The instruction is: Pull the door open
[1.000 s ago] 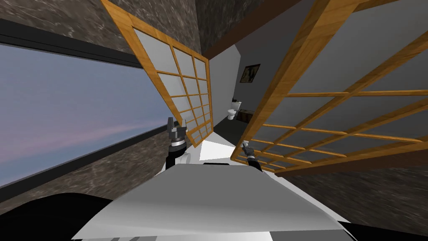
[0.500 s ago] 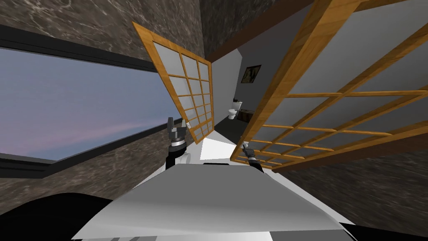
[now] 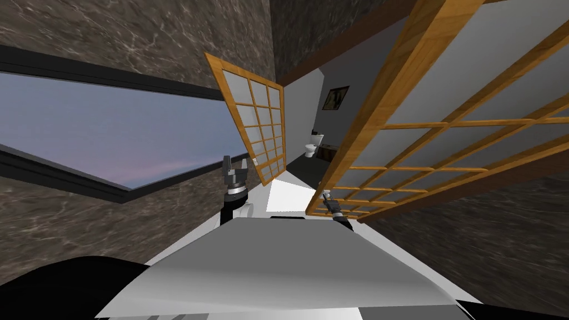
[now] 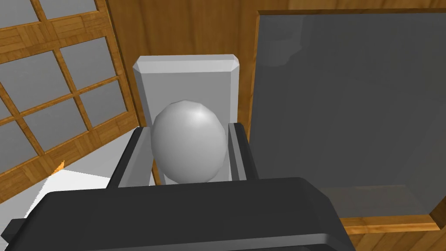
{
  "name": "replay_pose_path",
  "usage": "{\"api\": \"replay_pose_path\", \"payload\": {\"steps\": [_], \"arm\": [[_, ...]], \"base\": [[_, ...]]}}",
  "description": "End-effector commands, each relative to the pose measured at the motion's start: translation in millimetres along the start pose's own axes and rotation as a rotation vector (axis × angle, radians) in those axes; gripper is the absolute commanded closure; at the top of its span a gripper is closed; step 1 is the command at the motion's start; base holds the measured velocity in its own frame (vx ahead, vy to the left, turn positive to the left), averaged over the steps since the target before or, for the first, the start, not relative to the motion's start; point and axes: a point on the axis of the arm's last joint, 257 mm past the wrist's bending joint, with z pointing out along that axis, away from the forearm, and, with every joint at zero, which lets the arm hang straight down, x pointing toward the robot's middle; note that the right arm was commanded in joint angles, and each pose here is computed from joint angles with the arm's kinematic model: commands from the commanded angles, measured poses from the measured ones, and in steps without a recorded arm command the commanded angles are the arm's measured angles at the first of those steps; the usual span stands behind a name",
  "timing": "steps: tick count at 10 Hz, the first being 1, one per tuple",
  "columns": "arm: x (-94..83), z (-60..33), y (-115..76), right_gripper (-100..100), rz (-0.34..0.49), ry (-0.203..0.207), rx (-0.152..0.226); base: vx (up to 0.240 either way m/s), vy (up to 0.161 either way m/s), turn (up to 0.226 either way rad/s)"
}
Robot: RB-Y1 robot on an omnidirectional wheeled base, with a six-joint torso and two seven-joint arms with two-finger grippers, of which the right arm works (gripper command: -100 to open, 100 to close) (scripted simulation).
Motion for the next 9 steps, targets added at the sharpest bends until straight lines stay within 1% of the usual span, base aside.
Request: {"api": "replay_pose_path", "payload": {"steps": [1, 2, 9], "arm": [[0.0, 0.0, 0.0, 100, 0.000, 0.000, 0.000], [-2.8, -9.3, -0.7, 100, 0.001, -0.006, 0.018], [0.6, -35.6, -0.2, 100, 0.002, 0.004, 0.094]], "base": [[-0.103, -0.007, -0.001], [-0.170, -0.049, 0.132], [-0.214, -0.073, 0.142]]}}
